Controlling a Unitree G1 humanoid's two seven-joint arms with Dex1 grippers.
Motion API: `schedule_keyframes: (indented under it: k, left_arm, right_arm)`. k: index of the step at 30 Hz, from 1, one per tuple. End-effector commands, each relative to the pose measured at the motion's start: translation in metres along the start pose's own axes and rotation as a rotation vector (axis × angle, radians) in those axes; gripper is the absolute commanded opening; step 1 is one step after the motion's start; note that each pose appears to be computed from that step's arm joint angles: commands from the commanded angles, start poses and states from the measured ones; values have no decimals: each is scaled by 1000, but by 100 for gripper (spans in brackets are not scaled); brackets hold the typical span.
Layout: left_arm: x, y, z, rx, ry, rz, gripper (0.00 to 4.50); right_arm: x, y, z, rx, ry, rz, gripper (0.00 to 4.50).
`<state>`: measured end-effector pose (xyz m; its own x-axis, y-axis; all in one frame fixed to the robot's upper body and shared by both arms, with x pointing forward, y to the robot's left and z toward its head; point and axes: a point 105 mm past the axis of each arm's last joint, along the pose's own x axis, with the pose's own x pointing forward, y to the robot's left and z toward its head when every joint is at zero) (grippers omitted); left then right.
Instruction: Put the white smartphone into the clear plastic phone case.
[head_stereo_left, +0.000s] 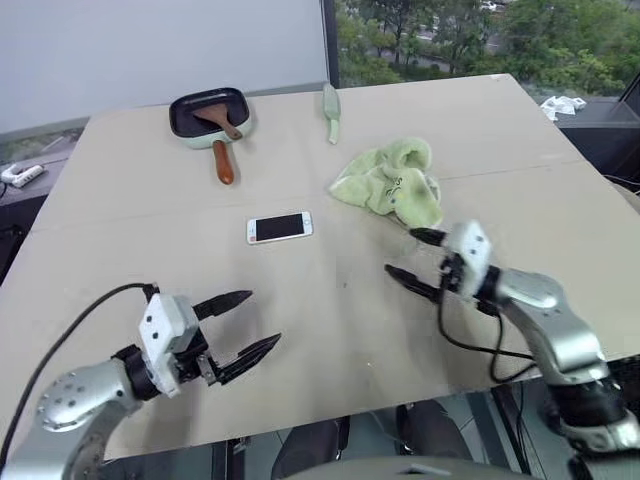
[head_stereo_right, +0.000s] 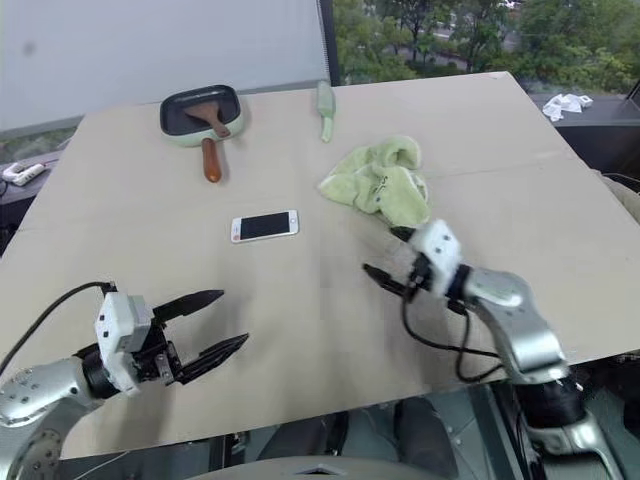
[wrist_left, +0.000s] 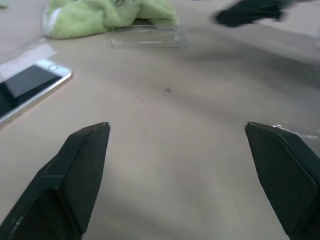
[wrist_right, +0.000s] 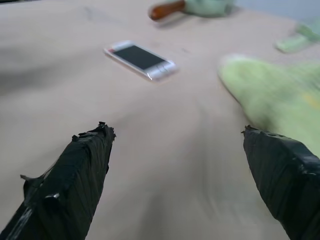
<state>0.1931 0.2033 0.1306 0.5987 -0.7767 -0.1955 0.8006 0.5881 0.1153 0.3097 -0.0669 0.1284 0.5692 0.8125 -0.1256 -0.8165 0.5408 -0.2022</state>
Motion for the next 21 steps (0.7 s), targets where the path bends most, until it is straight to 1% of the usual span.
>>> schedule_keyframes:
  k: [1,3,6,7,8,9,10,11,12,13,14,15,16,19,21]
  left_arm:
    - [-9,10,12,36,4,-11,441]
    - [-13,16,14,55,25,-4,441]
    - [-17,21,12,70,50,24,441]
    - [-17,22,12,73,53,32,450]
    - [-17,23,12,73,54,41,450]
    - [-17,24,12,72,54,49,450]
    - [-17,25,12,72,54,54,450]
    - [-17,25,12,73,55,57,450]
    - [-17,25,12,73,55,61,450]
    - [-16,25,11,73,56,66,450]
    - [-16,26,11,73,57,70,450]
    - [-15,26,11,73,58,73,450]
    - [-15,26,11,73,58,75,450]
    - [-14,26,11,75,56,77,450]
    - [-14,26,12,78,56,74,450]
  right_arm:
    - [20,-10,-12,-5,121,-76,447]
    - [27,-15,-26,4,218,-109,447]
    - [23,-22,-47,48,359,-155,447]
    - [22,-22,-50,58,382,-154,396]
    - [21,-21,-53,65,400,-146,370]
    - [19,-19,-55,75,421,-141,312]
    - [18,-19,-55,80,431,-138,270]
    - [18,-18,-55,80,434,-138,223]
    - [18,-17,-54,77,433,-135,190]
    - [19,-16,-53,74,430,-131,136]
    - [19,-16,-53,73,429,-129,93]
    - [19,-15,-51,66,426,-125,35]
    - [20,-14,-51,62,424,-124,5]
    - [20,-16,-47,39,410,-125,5]
    - [21,-15,-39,-14,371,-81,5]
